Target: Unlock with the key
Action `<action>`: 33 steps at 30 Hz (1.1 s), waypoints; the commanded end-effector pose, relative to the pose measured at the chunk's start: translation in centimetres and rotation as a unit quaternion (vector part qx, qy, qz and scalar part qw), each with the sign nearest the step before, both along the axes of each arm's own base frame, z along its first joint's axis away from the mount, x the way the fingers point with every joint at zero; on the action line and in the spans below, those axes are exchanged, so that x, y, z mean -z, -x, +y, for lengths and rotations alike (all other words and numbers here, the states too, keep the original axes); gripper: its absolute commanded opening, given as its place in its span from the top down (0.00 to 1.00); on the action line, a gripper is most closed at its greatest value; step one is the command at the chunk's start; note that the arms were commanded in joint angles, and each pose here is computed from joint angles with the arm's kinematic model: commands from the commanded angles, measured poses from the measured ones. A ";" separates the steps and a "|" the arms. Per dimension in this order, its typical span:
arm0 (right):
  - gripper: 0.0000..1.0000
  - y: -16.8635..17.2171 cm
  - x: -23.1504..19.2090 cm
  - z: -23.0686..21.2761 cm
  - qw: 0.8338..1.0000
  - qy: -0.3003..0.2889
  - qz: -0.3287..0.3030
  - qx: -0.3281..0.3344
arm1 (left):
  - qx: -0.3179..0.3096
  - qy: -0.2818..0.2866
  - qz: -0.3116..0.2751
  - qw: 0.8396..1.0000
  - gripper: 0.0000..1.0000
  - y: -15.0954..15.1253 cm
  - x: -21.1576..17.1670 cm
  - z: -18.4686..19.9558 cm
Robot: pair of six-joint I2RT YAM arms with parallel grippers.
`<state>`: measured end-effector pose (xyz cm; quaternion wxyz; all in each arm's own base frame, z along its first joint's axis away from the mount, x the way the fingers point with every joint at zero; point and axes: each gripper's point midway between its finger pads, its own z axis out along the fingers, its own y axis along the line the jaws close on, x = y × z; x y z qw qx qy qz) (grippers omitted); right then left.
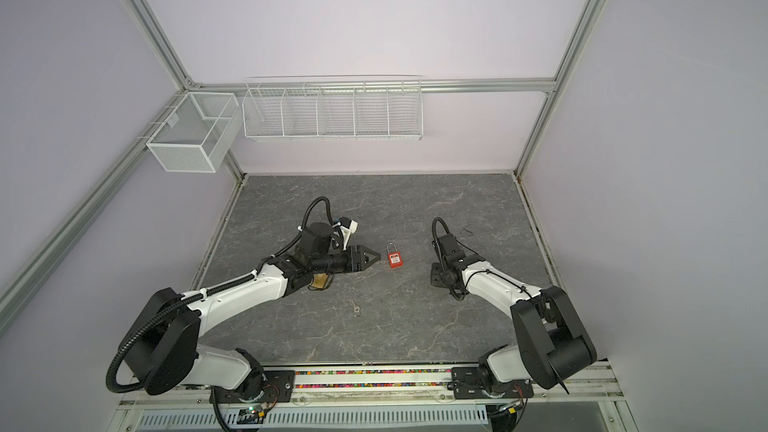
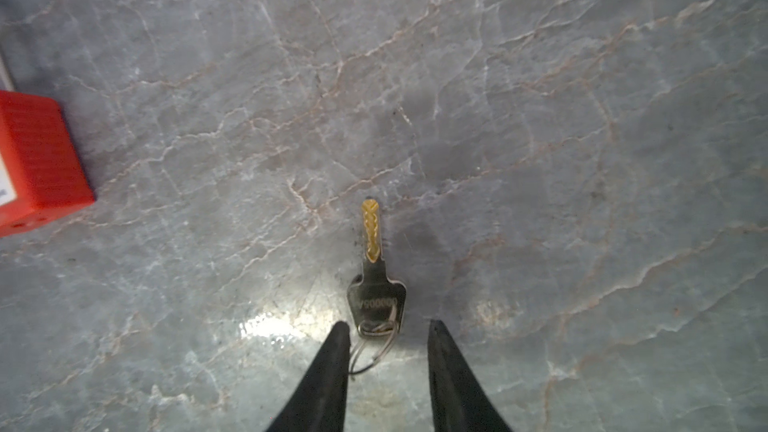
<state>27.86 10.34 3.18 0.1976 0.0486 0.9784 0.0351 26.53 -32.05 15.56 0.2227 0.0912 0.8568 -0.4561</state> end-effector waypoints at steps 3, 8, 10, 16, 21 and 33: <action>0.68 0.3 -0.2 -0.5 1.000 0.008 0.000 0.011 | 0.009 0.009 -0.010 1.000 0.41 0.0 -0.9 -0.5; 0.72 0.3 -0.2 -0.2 1.000 0.000 0.000 0.013 | 0.010 0.009 -0.011 1.000 0.41 0.2 -0.9 -0.4; 0.73 0.3 -0.2 -0.1 1.000 -0.004 -0.001 0.013 | 0.011 0.009 -0.013 1.000 0.41 0.2 -0.9 -0.4; 0.71 0.5 0.0 0.5 1.000 -0.021 0.005 0.010 | 0.013 0.011 -0.015 1.000 0.41 0.2 -1.1 -0.4; 0.71 0.7 0.5 1.0 0.999 -0.039 0.011 0.014 | 0.014 0.012 -0.015 1.000 0.41 0.2 -1.2 -0.5; 0.78 0.7 1.0 0.9 0.999 -0.040 0.015 0.022 | 0.017 0.012 -0.016 1.000 0.41 0.4 -1.2 -0.4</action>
